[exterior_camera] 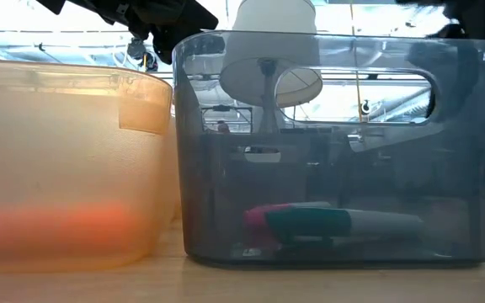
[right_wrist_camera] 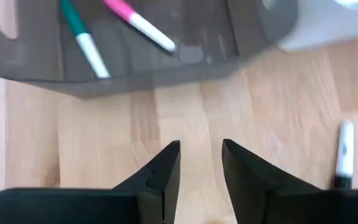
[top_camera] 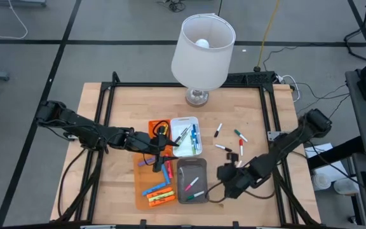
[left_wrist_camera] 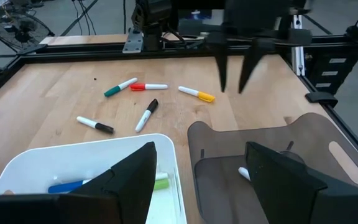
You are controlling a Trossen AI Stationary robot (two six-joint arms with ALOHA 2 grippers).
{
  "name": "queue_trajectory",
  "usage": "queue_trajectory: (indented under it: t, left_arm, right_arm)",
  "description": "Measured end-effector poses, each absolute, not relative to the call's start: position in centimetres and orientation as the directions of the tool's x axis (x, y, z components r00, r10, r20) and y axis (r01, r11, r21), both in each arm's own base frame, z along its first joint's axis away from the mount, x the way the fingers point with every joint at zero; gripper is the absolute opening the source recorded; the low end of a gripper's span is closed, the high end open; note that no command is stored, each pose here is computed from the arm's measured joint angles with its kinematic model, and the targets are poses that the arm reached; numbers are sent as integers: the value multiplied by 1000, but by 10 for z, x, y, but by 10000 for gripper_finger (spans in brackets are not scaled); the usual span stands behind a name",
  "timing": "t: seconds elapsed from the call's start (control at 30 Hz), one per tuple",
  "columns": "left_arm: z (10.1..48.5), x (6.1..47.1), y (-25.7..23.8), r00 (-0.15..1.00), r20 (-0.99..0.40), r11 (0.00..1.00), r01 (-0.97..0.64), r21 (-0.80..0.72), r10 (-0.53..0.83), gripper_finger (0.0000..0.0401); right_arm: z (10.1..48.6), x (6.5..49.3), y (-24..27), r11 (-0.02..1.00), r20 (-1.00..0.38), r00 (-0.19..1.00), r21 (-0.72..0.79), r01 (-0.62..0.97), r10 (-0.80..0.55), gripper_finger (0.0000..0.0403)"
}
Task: Pick & Place Markers
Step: Put the green small highlighter pen into the black bin
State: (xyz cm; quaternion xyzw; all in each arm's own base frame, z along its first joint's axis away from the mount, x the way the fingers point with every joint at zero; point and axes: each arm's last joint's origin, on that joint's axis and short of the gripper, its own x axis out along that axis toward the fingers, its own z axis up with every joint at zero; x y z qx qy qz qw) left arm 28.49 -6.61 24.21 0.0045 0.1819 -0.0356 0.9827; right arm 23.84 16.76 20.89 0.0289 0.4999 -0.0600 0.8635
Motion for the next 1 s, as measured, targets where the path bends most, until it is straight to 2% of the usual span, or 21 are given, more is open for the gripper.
queue_trajectory:
  t: [0.23,0.33,0.47,0.57,0.8,1.0]
  left_arm:
    - [242,285,-66,932,-357,997,72,-4,-68,250]
    - [242,285,-66,932,-357,997,72,-3,-68,250]
    - [242,285,-66,932,-357,997,72,-4,-68,250]
    - [242,285,-66,932,-356,997,72,-4,-69,250]
    - [242,285,-66,932,-356,997,72,-3,-68,250]
    - [243,285,-66,933,-352,997,72,-4,-69,250]
  right_arm:
    - [197,206,134,964,-866,484,11,266,-124,94]
    - [193,192,113,943,-830,511,-48,330,-221,90]
    - [185,172,84,869,-721,545,-160,469,-427,84]
    - [174,160,64,797,-676,525,-156,584,-517,78]
    - [141,142,32,691,-794,373,-80,719,-480,74]
    - [124,137,13,625,-804,307,-100,774,-509,83]
